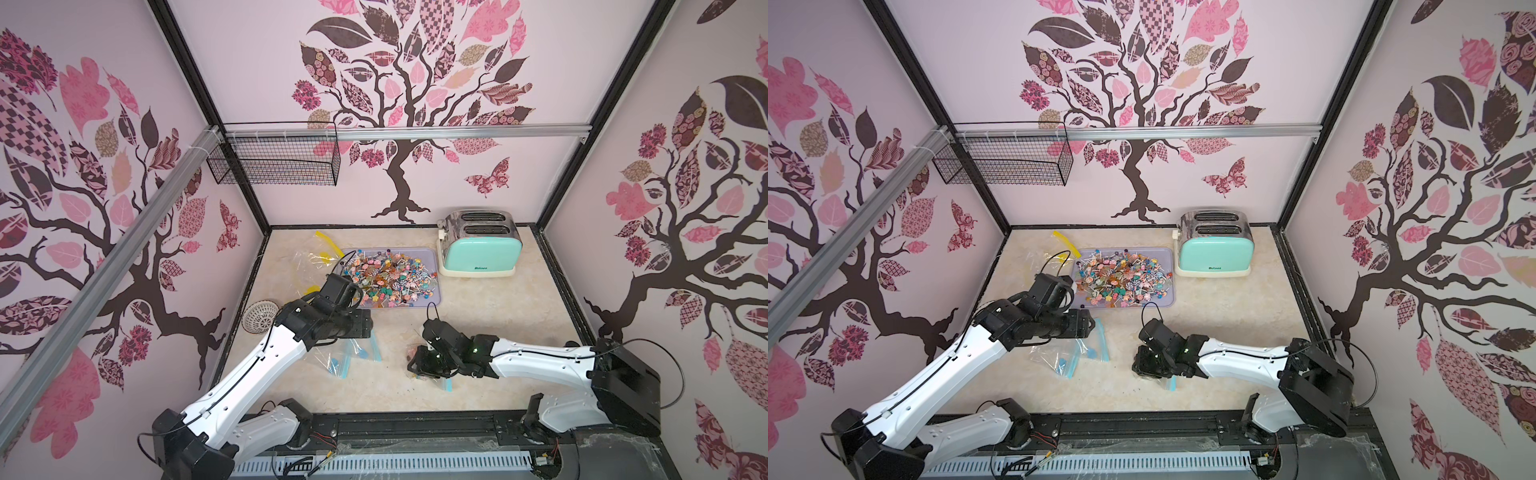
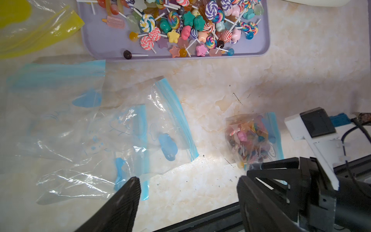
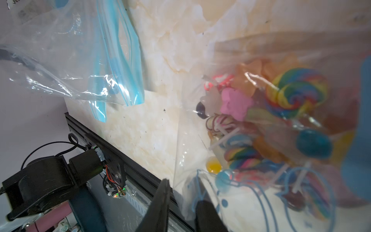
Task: Pour candies out of the ziploc bag
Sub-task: Move the ziploc bag to the center of the board.
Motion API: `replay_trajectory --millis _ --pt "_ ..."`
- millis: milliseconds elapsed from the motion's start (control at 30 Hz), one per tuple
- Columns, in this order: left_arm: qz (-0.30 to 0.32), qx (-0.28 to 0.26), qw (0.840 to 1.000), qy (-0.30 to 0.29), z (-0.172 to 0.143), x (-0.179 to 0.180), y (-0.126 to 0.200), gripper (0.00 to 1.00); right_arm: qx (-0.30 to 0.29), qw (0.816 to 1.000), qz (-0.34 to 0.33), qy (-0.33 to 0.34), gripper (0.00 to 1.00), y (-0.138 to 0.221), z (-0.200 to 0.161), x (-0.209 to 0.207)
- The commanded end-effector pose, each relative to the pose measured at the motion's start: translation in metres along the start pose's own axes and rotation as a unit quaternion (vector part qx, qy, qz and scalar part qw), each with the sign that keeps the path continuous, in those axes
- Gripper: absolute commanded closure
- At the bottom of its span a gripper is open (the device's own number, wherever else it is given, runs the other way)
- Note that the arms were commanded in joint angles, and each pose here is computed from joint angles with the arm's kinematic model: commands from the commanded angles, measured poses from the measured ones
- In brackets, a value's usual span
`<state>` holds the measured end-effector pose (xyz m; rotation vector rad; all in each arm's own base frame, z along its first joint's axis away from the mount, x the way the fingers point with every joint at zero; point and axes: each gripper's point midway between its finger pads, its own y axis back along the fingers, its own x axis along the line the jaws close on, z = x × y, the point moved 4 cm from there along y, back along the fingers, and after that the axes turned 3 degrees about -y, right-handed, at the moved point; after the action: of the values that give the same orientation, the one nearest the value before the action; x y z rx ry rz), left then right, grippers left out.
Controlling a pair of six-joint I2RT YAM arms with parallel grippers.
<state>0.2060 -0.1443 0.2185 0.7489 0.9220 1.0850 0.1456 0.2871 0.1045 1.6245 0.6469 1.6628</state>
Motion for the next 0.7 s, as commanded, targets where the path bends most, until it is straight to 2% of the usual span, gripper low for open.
replay_trajectory --millis 0,67,200,333,467,533,667 --pt "-0.032 0.018 0.999 -0.008 -0.004 -0.01 0.0 0.47 -0.04 0.999 -0.015 0.017 0.54 0.022 0.008 0.001" --pt "-0.052 0.021 0.998 -0.008 -0.005 -0.018 0.002 0.6 -0.07 0.996 -0.045 0.034 0.48 0.038 0.013 -0.009" --pt "-0.076 0.026 0.996 -0.04 -0.009 -0.052 0.007 0.61 -0.117 0.988 -0.088 0.044 0.45 0.072 0.034 -0.04" --pt "-0.1 0.047 0.991 -0.08 -0.021 -0.106 0.0 0.58 -0.152 0.984 -0.093 0.01 0.49 0.107 0.067 -0.083" --pt "-0.121 0.085 0.983 -0.11 -0.039 -0.166 -0.023 0.56 -0.184 0.978 -0.091 -0.028 0.53 0.133 0.096 -0.123" --pt "-0.11 0.113 0.98 -0.123 -0.05 -0.188 -0.04 0.44 -0.188 0.977 -0.084 -0.047 0.53 0.137 0.105 -0.139" --pt "-0.067 0.164 0.975 -0.133 -0.073 -0.217 -0.08 0.41 -0.195 0.976 -0.078 -0.063 0.55 0.136 0.12 -0.154"
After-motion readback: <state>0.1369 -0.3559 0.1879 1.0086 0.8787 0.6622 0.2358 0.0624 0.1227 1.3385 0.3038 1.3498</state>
